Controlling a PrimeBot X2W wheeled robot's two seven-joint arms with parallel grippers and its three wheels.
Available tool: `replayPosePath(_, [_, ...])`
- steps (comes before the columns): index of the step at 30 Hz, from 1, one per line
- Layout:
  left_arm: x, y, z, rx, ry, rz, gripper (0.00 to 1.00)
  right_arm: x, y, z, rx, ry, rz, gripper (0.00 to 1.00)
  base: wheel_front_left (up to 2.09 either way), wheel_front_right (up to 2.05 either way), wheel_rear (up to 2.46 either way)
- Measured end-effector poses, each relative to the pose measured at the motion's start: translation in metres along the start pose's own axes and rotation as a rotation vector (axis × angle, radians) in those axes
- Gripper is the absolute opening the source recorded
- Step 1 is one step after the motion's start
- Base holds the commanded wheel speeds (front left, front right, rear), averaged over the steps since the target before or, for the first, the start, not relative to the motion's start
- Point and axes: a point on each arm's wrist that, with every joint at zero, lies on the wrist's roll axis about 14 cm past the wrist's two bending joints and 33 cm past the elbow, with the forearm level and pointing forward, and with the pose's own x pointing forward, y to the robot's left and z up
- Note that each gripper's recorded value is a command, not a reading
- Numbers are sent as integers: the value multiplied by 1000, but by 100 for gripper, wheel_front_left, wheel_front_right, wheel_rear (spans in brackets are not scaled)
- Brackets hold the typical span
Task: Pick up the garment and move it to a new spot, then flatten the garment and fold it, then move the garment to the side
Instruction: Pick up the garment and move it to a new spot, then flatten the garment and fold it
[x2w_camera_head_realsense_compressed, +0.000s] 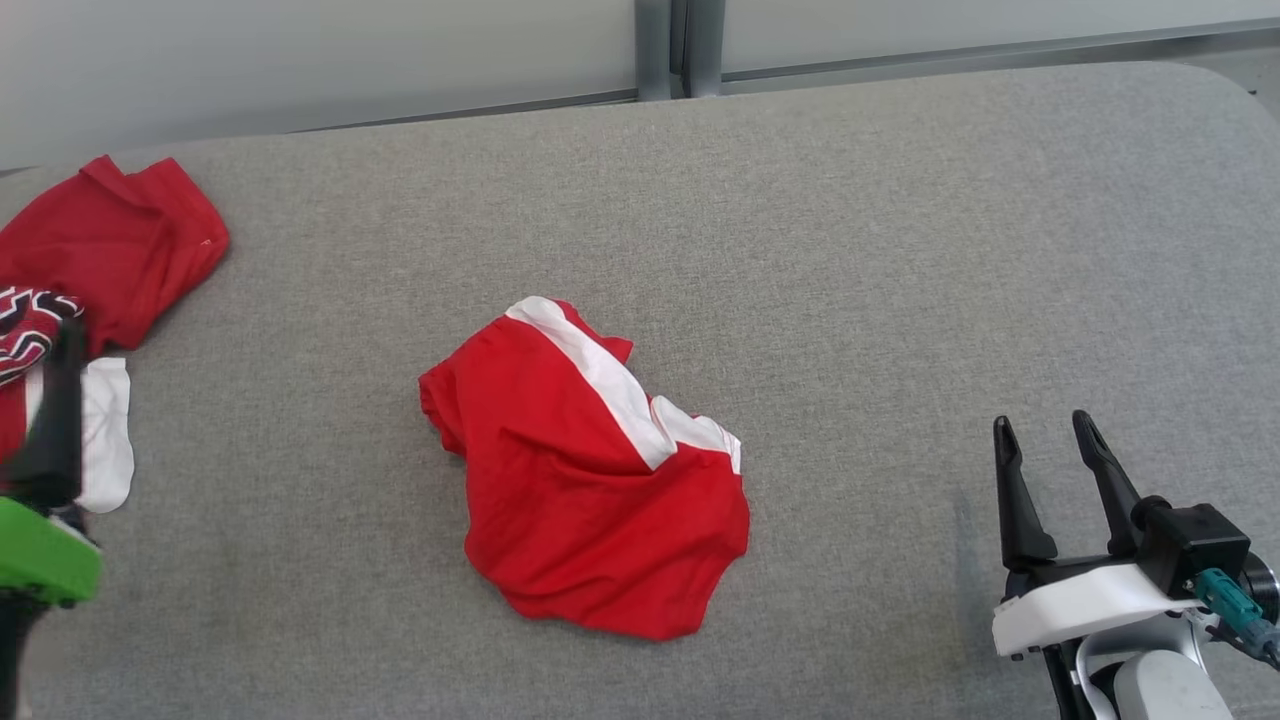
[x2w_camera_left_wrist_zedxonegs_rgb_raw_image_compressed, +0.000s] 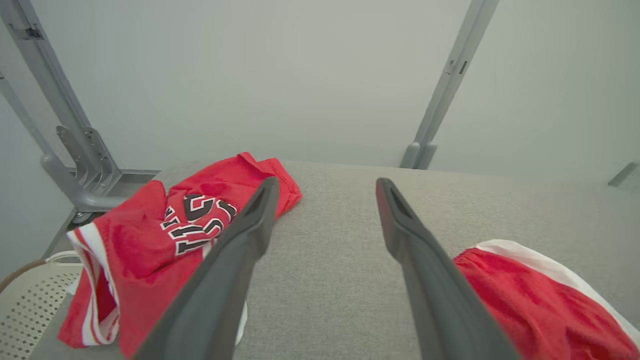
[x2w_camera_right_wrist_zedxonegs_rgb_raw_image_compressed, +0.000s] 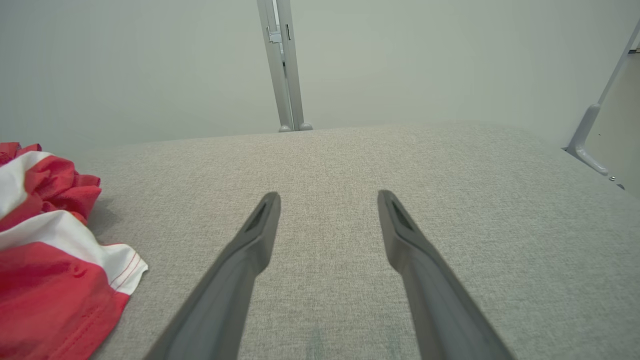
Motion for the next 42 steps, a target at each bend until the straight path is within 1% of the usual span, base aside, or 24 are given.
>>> replayPosePath(5, [6, -69, -15, -41, 29, -154, 100, 7, 3, 0, -7, -3, 11, 100, 0, 0, 0])
replayPosePath(6, [6, -69, -15, -41, 29, -154, 100, 7, 3, 0, -7, -3, 11, 100, 0, 0, 0])
replayPosePath(8, [15, -98, -22, -60, 52, -224, 100, 8, 2, -1, -9, 1, 8, 100, 0, 0, 0])
replayPosePath(10, [24, -127, -34, -70, 91, -294, 100, 9, -2, -2, -12, 5, -2, 100, 0, 0, 0])
replayPosePath(11, [34, -154, -47, -92, 140, -353, 100, 7, -5, -5, -14, 13, -13, 100, 0, 0, 0])
replayPosePath(13, [46, -171, -62, -83, 194, -389, 100, 6, -8, -7, -16, 21, -21, 100, 0, 0, 0])
replayPosePath(15, [59, -180, -74, -83, 235, -396, 100, 4, -11, -8, -17, 27, -31, 100, 0, 0, 0])
replayPosePath(17, [73, -183, -87, -55, 276, -394, 100, 2, -15, -9, -18, 30, -42, 100, 0, 0, 0])
replayPosePath(20, [87, -179, -118, 1, 385, -384, 100, 0, -22, -9, -22, 33, -65, 100, 0, 0, 0])
replayPosePath(25, [89, -180, -165, 56, 573, -422, 100, -8, -37, -9, -29, 40, -112, 100, 0, 0, 0])
replayPosePath(31, [79, -193, -184, 64, 666, -485, 100, -18, -46, -10, -31, 47, -141, 100, 0, 0, 0])
replayPosePath(32, [76, -195, -185, 63, 676, -497, 74, -19, -46, -10, -30, 47, -143, 100, 0, 0, 0])
replayPosePath(33, [73, -197, -186, 56, 684, -504, 34, -19, -47, -10, -30, 46, -145, 100, 0, 0, 0])
replayPosePath(34, [71, -197, -186, 56, 688, -508, 0, -19, -47, -9, -28, 45, -145, 100, 0, 0, 0])
replayPosePath(38, [63, -202, -180, 61, 679, -551, 0, -17, -43, -10, -22, 43, -133, 100, 0, 0, 0])
replayPosePath(42, [65, -211, -157, 40, 585, -573, 0, -13, -37, -11, -15, 43, -115, 100, 0, 0, 0])
